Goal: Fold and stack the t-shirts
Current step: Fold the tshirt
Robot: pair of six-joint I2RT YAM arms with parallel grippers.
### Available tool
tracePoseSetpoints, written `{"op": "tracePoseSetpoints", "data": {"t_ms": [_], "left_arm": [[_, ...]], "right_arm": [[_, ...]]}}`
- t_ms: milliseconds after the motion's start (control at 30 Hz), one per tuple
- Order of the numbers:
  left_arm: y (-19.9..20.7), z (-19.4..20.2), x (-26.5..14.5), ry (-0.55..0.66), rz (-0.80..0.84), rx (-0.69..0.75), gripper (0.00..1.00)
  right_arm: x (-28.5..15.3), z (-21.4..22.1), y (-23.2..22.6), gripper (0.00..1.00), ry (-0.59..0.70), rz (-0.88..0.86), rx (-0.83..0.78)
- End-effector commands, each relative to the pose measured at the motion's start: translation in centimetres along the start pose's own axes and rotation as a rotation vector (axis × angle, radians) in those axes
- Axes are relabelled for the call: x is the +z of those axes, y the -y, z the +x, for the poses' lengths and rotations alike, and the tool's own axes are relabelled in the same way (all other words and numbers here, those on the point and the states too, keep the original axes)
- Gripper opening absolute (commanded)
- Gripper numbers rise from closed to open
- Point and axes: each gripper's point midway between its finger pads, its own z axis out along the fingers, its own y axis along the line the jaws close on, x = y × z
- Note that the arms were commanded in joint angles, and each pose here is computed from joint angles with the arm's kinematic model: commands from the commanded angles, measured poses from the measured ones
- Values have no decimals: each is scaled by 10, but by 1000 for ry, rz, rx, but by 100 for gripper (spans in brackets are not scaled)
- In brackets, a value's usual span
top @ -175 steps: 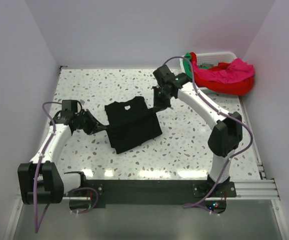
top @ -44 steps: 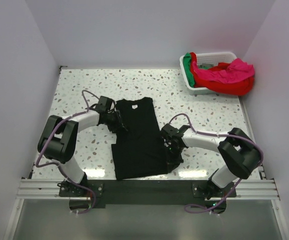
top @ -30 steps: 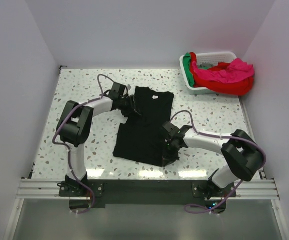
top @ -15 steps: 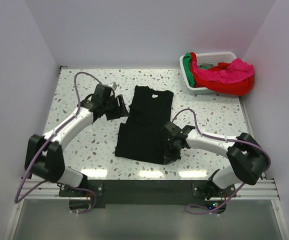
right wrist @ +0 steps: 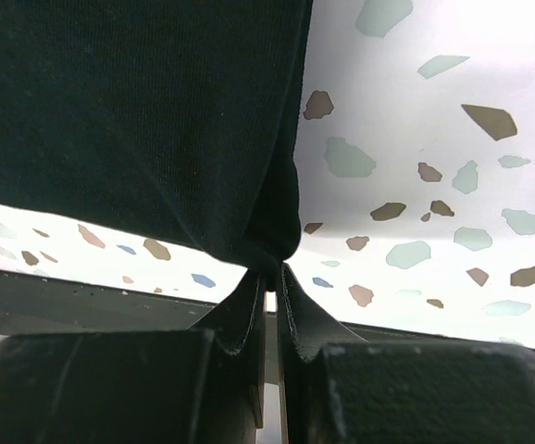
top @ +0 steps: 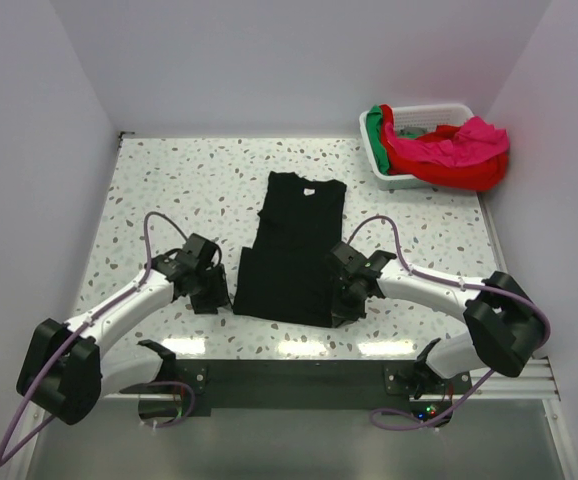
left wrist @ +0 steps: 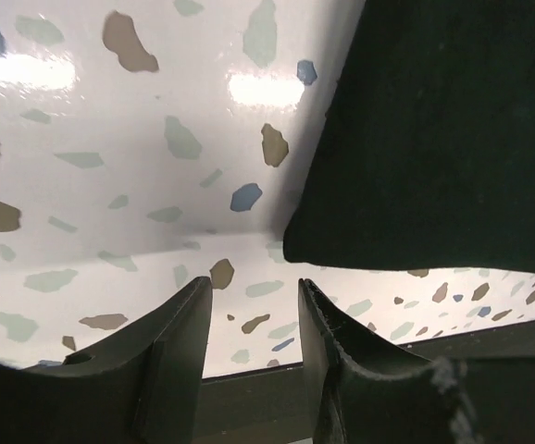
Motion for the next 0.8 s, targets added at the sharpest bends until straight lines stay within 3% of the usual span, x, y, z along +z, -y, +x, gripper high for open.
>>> {"op": "tracePoseSetpoints", "data": {"t_ms": [0,500,767], "left_arm": [[9,5,2,15,52,-43,47],[14,11,27,0,86,-73,46],[20,17,34,-10,127,-79,40]], "right_arm": [[-10,-6,-5,0,34,-16,4],[-6,-2,-2,0,24,-23,-10],[-5,-1,-1,0,29,-29,-11]]}}
